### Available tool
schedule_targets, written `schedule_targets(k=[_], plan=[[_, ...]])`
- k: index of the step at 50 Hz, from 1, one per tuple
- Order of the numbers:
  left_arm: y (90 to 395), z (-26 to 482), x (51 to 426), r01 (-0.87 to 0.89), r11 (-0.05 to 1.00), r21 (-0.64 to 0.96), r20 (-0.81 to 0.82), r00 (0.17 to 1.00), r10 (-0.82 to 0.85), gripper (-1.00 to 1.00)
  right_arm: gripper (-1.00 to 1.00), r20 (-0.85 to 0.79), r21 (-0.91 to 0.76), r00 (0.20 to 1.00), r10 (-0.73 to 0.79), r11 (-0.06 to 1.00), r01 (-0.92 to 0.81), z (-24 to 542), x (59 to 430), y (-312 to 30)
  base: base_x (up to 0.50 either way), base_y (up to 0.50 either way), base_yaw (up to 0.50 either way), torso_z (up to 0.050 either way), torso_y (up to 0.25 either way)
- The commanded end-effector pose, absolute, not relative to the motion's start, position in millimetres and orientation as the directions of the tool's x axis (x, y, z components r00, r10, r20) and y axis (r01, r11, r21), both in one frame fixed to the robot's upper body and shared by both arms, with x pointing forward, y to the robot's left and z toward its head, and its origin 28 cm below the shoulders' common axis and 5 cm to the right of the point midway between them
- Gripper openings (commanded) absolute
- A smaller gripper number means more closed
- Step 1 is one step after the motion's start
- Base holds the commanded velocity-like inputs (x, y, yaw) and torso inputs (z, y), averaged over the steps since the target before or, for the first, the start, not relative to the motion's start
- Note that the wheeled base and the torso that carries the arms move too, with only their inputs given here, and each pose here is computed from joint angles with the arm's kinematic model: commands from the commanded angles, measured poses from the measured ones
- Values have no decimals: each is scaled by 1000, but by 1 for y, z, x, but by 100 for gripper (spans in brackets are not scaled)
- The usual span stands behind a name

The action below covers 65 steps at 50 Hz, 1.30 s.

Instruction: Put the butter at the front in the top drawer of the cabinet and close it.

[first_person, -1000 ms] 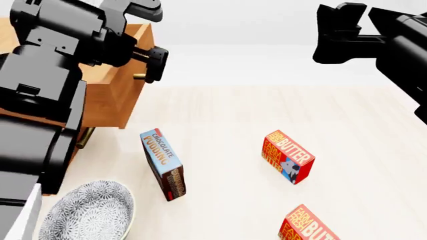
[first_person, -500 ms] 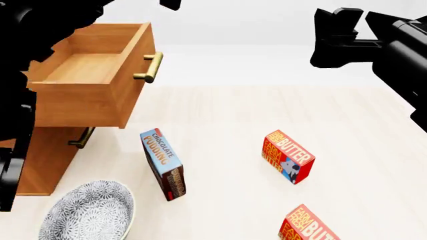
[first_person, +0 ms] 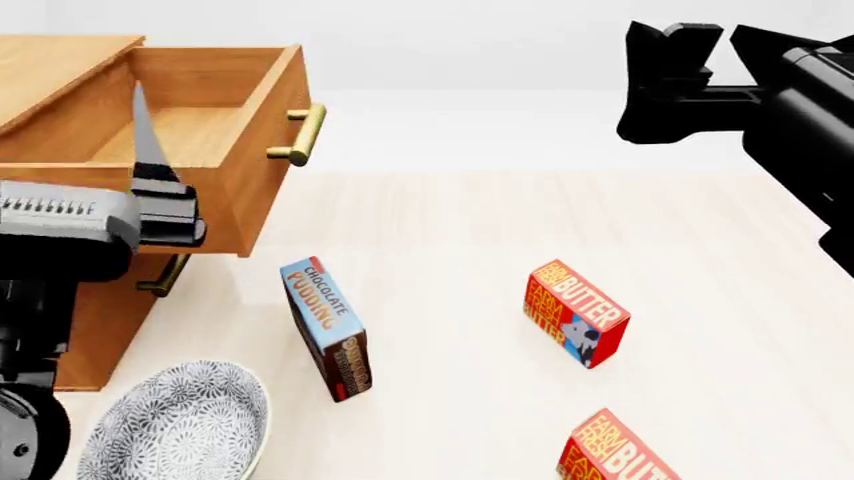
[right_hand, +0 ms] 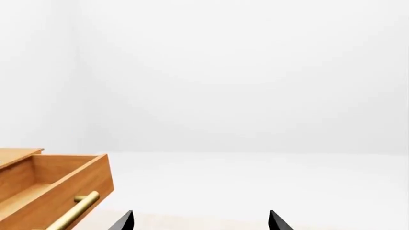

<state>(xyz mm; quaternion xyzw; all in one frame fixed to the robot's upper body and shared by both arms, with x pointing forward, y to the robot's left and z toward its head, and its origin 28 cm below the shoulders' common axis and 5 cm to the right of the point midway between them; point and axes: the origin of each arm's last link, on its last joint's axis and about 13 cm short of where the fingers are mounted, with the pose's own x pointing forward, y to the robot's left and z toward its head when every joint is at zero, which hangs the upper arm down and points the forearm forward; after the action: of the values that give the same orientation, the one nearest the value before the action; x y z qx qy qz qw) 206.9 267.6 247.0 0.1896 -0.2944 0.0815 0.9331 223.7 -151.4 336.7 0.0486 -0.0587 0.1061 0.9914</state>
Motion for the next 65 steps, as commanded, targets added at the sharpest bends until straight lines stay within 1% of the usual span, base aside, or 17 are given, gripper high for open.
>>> schedule_targets(k=[1, 7, 10, 18, 24, 29, 38, 44, 51, 56, 61, 65], plan=[[269, 210, 153, -272, 921, 278, 670, 742, 17, 100, 100, 129, 79, 971, 202, 974, -213, 334, 219, -151, 0, 0, 0, 0, 0], [274, 182, 154, -285, 927, 244, 681, 731, 46, 100, 100, 130, 73, 971, 198, 975, -209, 333, 216, -151, 0, 0, 0, 0, 0], [274, 169, 155, -273, 933, 233, 669, 742, 50, 100, 100, 128, 71, 973, 192, 977, -202, 332, 215, -151, 0, 0, 0, 0, 0], [278, 156, 157, -271, 933, 236, 653, 755, 54, 100, 100, 121, 34, 972, 201, 978, -206, 334, 215, -153, 0, 0, 0, 0, 0], [279, 151, 156, -275, 929, 248, 642, 765, 55, 100, 100, 34, -119, 962, 269, 957, -264, 338, 211, -165, 0, 0, 0, 0, 0], [280, 149, 156, -279, 926, 254, 637, 769, 56, 100, 100, -103, -115, 956, 276, 951, -288, 343, 210, -183, 0, 0, 0, 0, 0], [278, 150, 156, -279, 925, 258, 633, 772, 56, 100, 100, -229, -70, 920, 317, 938, -340, 350, 216, -199, 0, 0, 0, 0, 0], [276, 151, 156, -276, 925, 259, 634, 772, 53, 100, 100, -314, -53, 889, 333, 929, -366, 361, 233, -204, 0, 0, 0, 0, 0], [275, 151, 156, -268, 929, 255, 633, 773, 49, 100, 100, -473, 5, 815, 334, 926, -377, 361, 261, -206, 0, 0, 0, 0, 0], [274, 149, 156, -261, 931, 254, 626, 778, 47, 100, 100, -538, 15, 772, 338, 920, -392, 362, 282, -205, 0, 0, 0, 0, 0], [275, 148, 155, -262, 931, 253, 621, 782, 51, 100, 100, -594, 5, 747, 298, 930, -367, 357, 300, -207, 0, 0, 0, 0, 0], [274, 146, 155, -261, 932, 253, 615, 787, 53, 100, 100, -617, -12, 744, 255, 943, -333, 351, 312, -211, 0, 0, 0, 0, 0]])
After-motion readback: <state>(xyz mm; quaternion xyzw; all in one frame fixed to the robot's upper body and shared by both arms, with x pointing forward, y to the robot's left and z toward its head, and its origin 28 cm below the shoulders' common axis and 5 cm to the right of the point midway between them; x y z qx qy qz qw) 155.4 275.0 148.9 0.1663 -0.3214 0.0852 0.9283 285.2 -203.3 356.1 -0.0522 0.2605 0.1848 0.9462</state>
